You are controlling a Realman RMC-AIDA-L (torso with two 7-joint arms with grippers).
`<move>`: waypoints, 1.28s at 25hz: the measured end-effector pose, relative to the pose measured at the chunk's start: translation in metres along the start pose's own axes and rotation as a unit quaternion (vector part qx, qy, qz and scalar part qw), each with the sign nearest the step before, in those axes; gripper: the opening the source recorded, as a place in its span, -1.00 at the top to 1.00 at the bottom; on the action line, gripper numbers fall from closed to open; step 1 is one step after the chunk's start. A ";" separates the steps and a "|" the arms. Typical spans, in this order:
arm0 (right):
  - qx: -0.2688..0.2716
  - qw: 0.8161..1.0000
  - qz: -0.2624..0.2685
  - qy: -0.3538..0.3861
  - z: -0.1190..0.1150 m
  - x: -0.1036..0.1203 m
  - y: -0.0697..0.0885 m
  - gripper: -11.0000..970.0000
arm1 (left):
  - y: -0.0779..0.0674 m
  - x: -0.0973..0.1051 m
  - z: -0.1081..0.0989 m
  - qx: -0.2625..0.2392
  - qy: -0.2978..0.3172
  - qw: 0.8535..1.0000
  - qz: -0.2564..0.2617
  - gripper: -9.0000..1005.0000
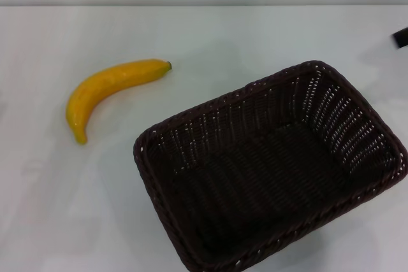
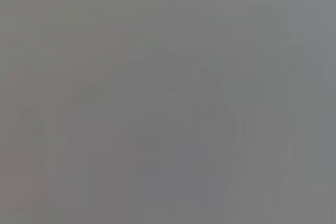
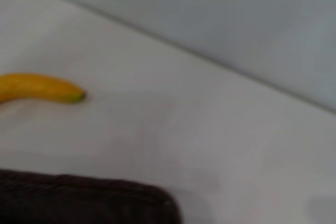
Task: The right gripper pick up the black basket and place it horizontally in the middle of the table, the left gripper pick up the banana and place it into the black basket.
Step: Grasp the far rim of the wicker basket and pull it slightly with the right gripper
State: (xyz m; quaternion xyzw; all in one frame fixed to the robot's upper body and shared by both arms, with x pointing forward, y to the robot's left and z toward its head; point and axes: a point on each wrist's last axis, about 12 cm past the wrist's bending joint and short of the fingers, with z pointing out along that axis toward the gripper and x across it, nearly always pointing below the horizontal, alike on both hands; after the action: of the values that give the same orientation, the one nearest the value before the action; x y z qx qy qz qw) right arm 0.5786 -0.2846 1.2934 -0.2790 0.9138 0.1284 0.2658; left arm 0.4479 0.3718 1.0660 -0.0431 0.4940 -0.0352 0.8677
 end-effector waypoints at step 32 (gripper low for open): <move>-0.013 0.975 0.065 0.214 0.124 -0.016 0.036 -0.67 | 0.021 -0.009 0.010 -0.013 -0.011 1.000 0.026 -0.75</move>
State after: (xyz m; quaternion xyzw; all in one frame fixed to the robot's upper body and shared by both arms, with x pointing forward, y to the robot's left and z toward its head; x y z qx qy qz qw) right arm 0.6208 -0.2012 1.2033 -0.2439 0.9638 0.0944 0.0513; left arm 0.4525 0.3937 1.0765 -0.0422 0.4861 -0.0059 0.8729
